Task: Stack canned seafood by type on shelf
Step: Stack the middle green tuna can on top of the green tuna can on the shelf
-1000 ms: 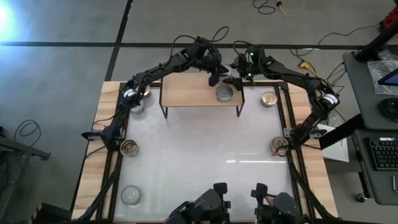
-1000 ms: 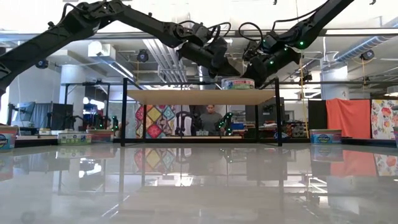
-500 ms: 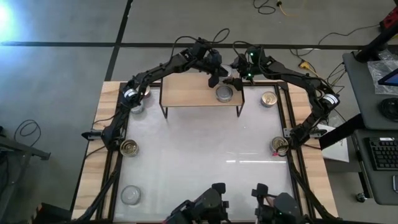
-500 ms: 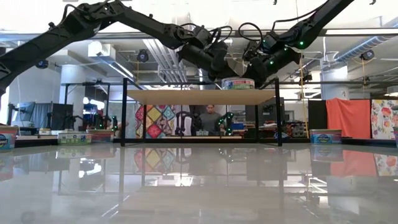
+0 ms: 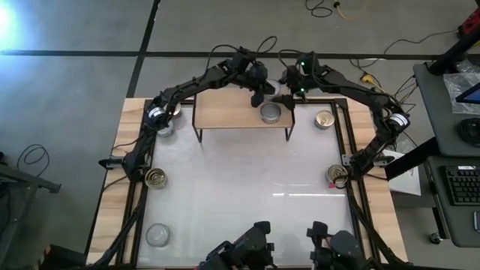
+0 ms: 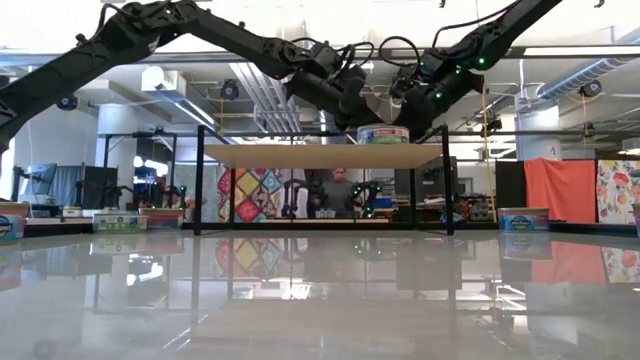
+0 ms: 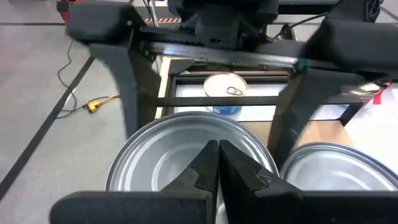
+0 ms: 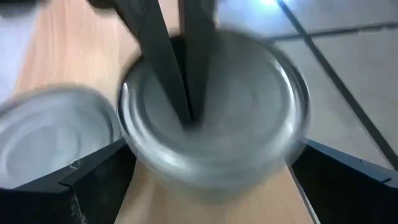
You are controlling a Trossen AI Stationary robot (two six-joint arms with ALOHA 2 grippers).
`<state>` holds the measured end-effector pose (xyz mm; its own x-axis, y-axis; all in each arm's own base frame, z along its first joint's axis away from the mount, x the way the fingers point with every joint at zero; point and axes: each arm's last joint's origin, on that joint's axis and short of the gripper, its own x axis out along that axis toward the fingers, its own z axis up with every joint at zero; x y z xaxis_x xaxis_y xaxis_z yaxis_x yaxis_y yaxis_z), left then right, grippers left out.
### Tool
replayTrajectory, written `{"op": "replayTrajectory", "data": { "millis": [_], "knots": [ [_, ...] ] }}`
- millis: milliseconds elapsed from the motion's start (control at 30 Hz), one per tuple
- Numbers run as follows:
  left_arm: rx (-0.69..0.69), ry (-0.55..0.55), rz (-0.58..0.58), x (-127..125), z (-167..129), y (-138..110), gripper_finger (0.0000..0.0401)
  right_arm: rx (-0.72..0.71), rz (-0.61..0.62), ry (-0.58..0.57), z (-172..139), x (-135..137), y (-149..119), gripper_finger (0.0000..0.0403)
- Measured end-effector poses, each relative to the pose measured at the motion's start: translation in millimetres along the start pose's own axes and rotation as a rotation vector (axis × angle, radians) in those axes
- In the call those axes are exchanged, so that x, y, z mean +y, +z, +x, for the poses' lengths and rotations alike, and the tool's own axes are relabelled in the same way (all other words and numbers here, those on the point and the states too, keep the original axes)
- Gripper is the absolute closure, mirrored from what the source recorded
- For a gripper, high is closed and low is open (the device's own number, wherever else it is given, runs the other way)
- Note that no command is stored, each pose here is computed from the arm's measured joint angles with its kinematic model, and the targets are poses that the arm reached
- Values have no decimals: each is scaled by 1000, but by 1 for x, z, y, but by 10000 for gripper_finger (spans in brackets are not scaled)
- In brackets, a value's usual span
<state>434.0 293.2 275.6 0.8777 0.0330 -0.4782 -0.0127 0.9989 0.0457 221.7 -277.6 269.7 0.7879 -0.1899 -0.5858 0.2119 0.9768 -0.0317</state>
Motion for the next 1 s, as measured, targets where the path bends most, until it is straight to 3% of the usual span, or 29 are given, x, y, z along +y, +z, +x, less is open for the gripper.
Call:
{"op": "replayTrajectory", "data": {
  "millis": [467,667,1000],
  "knots": [
    [-18,6,-16,1,1,0,401,86,-13,9,-23,0,25,3],
    [-34,18,-13,2,1,2,401,61,-29,-3,-43,5,43,3],
    [-59,31,6,-6,-19,22,401,-76,-144,-56,-91,50,72,3]
  ]
}}
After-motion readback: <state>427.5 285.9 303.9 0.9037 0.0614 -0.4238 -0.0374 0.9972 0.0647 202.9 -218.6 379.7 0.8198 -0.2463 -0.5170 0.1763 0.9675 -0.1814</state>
